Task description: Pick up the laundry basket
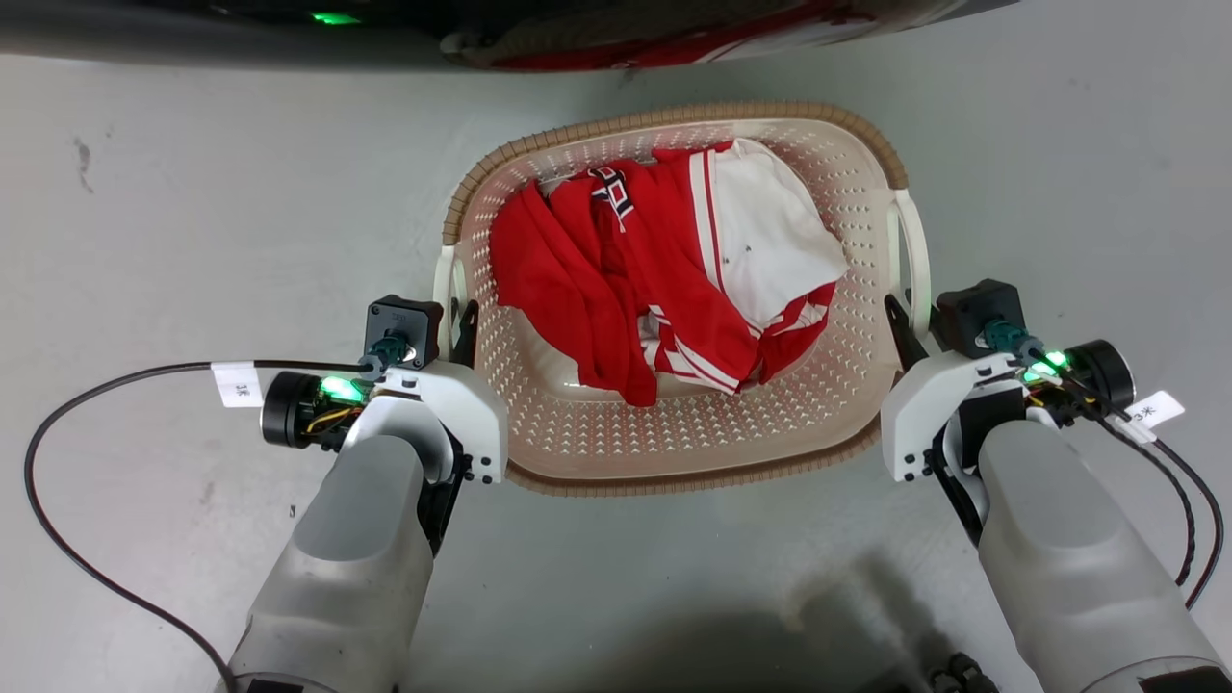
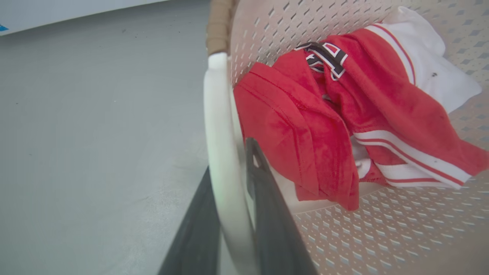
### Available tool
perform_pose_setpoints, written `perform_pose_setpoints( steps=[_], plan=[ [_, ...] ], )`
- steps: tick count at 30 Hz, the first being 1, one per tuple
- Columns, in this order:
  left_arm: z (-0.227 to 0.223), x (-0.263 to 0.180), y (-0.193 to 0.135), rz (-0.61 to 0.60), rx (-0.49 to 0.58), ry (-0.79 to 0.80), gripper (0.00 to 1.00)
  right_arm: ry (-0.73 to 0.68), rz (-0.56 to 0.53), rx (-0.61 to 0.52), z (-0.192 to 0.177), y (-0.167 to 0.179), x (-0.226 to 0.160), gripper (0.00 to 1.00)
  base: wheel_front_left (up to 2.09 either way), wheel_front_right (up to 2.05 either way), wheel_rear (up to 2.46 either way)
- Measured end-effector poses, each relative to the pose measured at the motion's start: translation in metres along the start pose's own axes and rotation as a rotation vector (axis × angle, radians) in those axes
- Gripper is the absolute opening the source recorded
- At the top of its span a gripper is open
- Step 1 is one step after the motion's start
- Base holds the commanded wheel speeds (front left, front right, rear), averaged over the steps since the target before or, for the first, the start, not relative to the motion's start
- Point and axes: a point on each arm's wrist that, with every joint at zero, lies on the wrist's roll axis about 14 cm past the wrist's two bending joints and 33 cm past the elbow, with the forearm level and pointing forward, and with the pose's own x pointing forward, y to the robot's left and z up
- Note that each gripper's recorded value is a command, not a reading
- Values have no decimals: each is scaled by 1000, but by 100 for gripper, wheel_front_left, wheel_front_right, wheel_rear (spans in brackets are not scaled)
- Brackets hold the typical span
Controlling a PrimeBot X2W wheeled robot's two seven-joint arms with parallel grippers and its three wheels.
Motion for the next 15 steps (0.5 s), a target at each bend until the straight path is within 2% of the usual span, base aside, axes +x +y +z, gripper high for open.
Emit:
perform_pose_setpoints(
  steps=[15],
  plan=[
    [31, -50, 0, 28, -31, -57, 0, -38, 52, -58, 27, 22, -40, 0, 0, 0, 0]
  ],
)
